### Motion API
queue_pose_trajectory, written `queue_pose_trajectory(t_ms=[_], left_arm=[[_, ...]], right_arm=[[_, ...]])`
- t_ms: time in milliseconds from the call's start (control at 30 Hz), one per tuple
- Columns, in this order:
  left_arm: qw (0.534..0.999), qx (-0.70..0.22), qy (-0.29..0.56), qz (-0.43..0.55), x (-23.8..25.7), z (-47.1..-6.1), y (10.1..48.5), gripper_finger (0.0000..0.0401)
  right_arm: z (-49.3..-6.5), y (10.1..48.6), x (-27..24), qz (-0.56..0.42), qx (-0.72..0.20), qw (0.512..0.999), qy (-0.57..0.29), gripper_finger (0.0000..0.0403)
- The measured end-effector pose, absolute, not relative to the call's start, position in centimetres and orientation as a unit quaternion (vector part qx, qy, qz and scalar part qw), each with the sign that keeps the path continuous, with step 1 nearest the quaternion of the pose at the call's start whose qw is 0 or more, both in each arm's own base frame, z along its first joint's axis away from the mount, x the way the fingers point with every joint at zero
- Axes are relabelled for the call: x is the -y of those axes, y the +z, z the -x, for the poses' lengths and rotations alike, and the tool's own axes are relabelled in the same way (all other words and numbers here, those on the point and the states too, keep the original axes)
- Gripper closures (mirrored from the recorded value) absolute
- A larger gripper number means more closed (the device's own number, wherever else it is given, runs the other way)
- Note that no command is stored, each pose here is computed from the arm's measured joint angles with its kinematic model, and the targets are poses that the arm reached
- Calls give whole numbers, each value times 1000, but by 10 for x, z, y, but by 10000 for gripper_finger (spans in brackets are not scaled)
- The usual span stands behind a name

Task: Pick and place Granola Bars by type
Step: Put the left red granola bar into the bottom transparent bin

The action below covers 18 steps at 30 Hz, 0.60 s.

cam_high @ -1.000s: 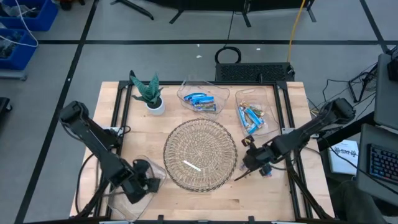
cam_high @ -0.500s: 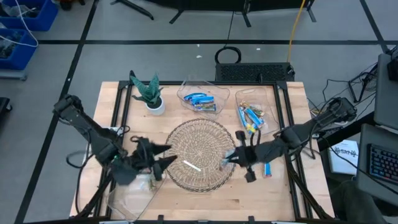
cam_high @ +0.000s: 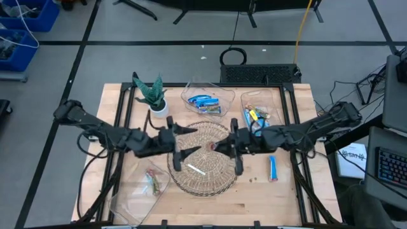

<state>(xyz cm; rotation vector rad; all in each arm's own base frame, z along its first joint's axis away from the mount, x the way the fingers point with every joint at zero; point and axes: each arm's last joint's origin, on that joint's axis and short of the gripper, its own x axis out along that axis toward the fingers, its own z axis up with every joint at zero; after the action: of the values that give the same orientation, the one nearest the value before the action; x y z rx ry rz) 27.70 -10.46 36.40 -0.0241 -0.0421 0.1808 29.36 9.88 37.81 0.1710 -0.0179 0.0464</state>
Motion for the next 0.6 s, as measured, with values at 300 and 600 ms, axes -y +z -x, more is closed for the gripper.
queue_pose_trajectory(t_ms=[300,600], left_arm=[[999,50,1,11,98,-282,370,107],[998,38,13,52,91,-284,367,118]], right_arm=[[-314,363,-83,-110,-7,994,5,403],[-339,347,-80,-130,12,991,13,403]])
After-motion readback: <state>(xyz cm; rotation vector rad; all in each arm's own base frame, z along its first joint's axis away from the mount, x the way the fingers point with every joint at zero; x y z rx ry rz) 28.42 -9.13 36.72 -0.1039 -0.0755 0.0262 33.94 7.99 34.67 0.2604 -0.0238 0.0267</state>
